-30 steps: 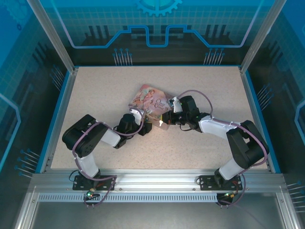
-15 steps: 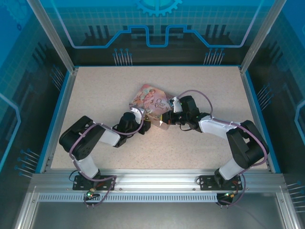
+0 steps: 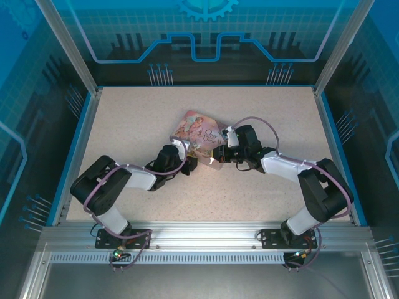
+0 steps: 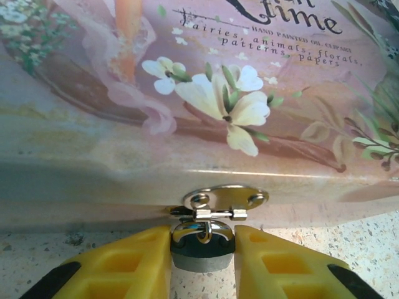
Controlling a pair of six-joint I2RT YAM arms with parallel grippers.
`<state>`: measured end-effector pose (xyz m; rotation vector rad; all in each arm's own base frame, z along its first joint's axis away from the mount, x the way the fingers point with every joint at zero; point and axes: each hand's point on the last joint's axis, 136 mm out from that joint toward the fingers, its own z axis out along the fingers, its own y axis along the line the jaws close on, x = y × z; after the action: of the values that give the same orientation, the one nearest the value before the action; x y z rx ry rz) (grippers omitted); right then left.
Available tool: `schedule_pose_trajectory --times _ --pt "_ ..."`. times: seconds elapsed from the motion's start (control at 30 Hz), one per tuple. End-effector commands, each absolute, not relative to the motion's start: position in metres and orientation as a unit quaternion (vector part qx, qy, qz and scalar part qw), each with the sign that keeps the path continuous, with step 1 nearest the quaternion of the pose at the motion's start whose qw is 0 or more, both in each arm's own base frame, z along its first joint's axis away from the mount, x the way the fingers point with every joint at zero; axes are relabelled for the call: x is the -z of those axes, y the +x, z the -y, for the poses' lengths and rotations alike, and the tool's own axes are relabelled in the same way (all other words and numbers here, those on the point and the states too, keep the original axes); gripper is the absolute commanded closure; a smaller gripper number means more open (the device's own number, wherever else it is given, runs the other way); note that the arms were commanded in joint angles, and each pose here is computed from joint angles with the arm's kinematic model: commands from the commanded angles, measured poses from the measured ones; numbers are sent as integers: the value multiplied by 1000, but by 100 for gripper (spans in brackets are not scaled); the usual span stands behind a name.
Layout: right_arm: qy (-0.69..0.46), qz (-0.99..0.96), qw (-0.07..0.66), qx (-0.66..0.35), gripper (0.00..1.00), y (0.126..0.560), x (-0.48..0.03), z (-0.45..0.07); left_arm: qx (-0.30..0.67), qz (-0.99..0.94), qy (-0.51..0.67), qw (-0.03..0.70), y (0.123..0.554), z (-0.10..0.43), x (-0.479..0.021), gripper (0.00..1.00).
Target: Unlock the padlock with the key
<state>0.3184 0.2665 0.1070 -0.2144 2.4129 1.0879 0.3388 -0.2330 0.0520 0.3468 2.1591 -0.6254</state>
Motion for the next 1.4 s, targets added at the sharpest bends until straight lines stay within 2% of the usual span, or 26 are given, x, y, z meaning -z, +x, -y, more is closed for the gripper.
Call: schedule_pose_trajectory --times 0.0,0.67,0.97,1.37 --pt "-81 -890 235 -383 100 310 -100 -260 255 -857 133 428 344 239 -62 72" --pt "-91 -884 266 -374 100 301 -111 -244 270 -874 99 392 342 248 -73 79" --pt "-117 -886 294 -339 100 285 -105 -230 307 -897 20 318 340 257 -79 88" --pt "-203 -867 333 -310 100 274 -86 -256 339 -900 -30 272 336 267 -91 93"
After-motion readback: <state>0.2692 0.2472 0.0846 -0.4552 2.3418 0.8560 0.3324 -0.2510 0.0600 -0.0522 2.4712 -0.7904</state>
